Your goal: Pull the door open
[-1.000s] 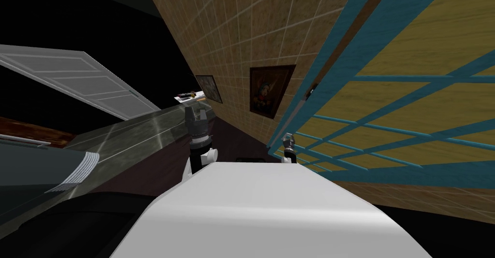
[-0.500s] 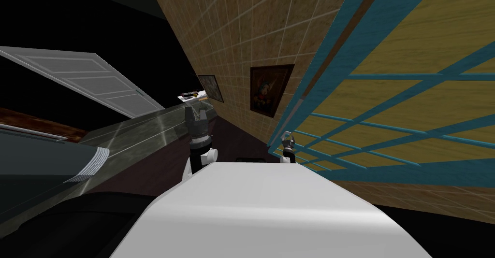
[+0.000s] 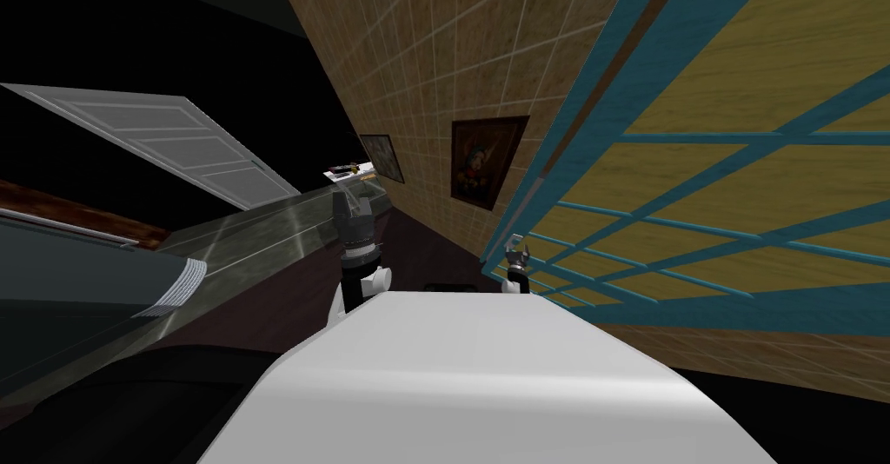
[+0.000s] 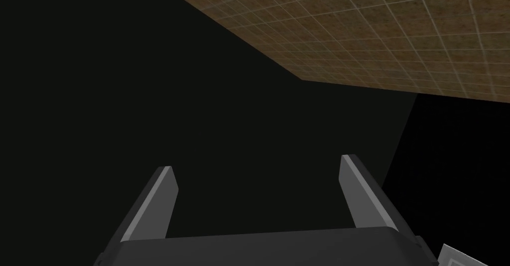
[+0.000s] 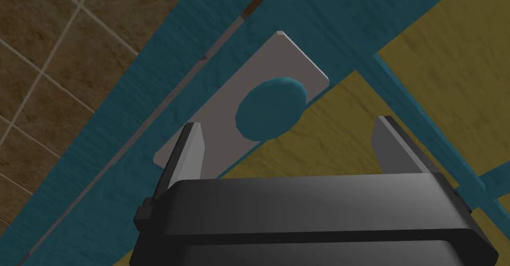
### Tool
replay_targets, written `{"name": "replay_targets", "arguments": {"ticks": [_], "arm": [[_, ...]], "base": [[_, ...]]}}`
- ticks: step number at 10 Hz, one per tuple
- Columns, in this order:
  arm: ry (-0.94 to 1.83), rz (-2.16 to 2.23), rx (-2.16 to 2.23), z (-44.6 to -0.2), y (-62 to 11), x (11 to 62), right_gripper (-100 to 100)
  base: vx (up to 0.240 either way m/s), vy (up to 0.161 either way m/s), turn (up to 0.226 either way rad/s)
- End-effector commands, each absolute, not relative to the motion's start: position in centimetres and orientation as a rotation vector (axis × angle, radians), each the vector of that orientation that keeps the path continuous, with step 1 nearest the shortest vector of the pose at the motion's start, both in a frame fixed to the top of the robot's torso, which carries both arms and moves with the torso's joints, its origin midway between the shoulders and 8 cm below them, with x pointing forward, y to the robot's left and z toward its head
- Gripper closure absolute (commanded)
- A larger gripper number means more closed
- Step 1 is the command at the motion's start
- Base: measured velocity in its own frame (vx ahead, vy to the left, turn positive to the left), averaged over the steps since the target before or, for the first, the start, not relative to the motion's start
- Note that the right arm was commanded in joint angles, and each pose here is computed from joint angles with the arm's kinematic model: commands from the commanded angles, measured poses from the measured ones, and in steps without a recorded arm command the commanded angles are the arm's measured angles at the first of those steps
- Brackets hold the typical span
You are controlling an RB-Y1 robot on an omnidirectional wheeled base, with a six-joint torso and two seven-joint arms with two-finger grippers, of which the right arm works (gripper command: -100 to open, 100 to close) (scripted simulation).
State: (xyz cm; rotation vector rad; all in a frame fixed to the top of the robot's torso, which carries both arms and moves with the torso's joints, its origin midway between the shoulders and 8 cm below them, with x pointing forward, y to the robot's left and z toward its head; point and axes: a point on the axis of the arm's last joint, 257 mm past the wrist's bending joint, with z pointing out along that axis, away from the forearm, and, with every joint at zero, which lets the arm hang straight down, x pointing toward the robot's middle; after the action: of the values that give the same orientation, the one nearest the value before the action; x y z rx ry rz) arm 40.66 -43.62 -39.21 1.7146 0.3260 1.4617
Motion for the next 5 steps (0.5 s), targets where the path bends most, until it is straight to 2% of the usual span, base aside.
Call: {"name": "replay_targets", "arguments": {"ticks": [1, 5], "arm": [[0.264, 1.505, 1.740, -39.22, -43.43, 40.69, -100], [0.157, 1.577, 1.781, -39.28, -43.07, 40.76, -100]], "base": [[-0.043, -0.013, 0.030], [-0.047, -0.011, 0.035]]}}
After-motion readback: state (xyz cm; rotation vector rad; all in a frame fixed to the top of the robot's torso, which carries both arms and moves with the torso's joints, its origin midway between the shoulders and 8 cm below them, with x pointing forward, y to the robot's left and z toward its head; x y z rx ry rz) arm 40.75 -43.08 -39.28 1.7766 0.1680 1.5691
